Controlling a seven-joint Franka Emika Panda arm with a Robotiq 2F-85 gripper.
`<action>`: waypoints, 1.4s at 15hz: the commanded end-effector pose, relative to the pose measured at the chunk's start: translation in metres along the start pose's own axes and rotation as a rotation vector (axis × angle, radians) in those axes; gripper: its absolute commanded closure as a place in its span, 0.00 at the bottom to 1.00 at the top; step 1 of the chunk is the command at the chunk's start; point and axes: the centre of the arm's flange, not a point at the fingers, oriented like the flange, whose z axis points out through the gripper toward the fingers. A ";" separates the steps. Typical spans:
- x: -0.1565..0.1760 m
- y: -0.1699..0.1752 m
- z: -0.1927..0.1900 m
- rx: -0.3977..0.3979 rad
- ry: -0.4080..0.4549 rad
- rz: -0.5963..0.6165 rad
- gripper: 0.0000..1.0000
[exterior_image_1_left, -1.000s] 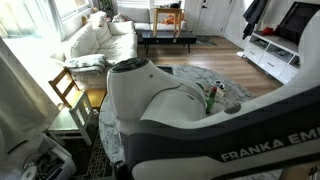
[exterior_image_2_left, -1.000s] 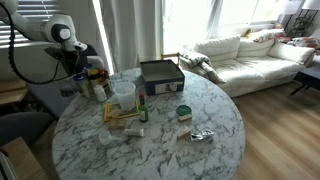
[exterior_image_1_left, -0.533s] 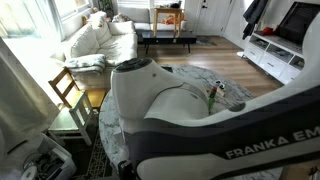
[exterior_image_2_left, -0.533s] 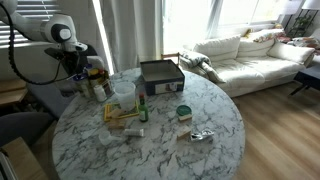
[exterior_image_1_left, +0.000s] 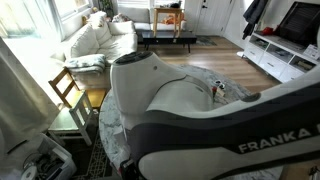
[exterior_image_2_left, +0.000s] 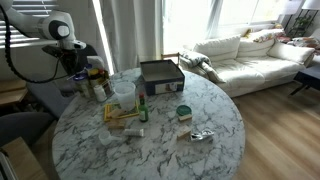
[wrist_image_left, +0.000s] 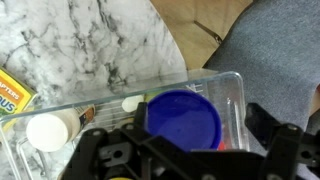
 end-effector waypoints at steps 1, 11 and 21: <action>-0.012 0.010 0.009 -0.007 -0.049 -0.011 0.00; -0.011 0.010 0.026 -0.019 -0.043 0.001 0.00; 0.001 0.016 0.037 -0.022 0.016 0.005 0.00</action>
